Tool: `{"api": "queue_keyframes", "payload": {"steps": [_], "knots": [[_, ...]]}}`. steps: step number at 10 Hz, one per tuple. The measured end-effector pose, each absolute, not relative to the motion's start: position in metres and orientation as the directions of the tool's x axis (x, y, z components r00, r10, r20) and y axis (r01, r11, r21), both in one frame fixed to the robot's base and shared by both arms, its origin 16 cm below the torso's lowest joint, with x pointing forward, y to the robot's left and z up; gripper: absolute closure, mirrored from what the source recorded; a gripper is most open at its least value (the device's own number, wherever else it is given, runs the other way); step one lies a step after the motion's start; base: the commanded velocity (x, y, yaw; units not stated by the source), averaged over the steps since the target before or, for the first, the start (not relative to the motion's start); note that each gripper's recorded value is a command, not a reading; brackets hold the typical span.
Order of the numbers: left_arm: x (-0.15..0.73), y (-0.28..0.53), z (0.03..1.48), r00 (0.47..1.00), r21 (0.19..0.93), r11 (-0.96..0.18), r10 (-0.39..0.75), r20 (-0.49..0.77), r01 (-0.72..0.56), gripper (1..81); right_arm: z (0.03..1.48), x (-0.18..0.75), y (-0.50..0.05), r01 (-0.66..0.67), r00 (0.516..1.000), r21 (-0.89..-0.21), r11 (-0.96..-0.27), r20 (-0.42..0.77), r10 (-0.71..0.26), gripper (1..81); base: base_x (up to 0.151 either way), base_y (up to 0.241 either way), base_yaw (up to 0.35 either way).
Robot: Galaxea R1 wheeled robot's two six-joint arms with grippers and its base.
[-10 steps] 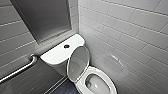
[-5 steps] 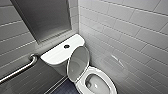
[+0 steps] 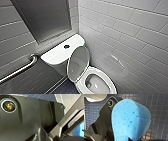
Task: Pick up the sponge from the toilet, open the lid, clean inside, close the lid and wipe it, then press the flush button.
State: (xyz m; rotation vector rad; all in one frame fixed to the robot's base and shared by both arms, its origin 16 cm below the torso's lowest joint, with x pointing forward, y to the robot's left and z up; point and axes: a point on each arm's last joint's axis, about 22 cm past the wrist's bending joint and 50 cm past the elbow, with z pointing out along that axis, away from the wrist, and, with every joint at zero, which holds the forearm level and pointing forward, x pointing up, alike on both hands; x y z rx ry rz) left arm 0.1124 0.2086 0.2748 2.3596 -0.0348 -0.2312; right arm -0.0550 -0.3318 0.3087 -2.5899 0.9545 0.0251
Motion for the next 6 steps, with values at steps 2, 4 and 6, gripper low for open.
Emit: {"api": "queue_keyframes", "payload": {"steps": [2, 4, 6], "knots": [[0.097, 0.217, 0.274, 0.98, 0.683, -0.728, -0.097, -0.173, 0.049, 1.0, 0.309, -0.092, -0.335, -0.63, 0.776, -0.238, -0.739, -0.227, -0.588, 81.1, 0.0, 0.0, 0.0], [0.094, 0.215, 0.266, 0.98, 0.672, -0.739, -0.099, -0.173, 0.044, 1.0, 0.313, -0.11, -0.339, -0.579, 0.81, -0.194, -0.792, -0.244, -0.533, 81.1, 0.0, 0.0, 0.0], [0.091, 0.199, 0.267, 0.98, 0.687, -0.725, -0.096, -0.174, 0.051, 1.0, 0.322, -0.127, -0.317, -0.553, 0.825, -0.182, -0.813, -0.253, -0.505, 81.1, 0.0, 0.0, 0.0]]}}
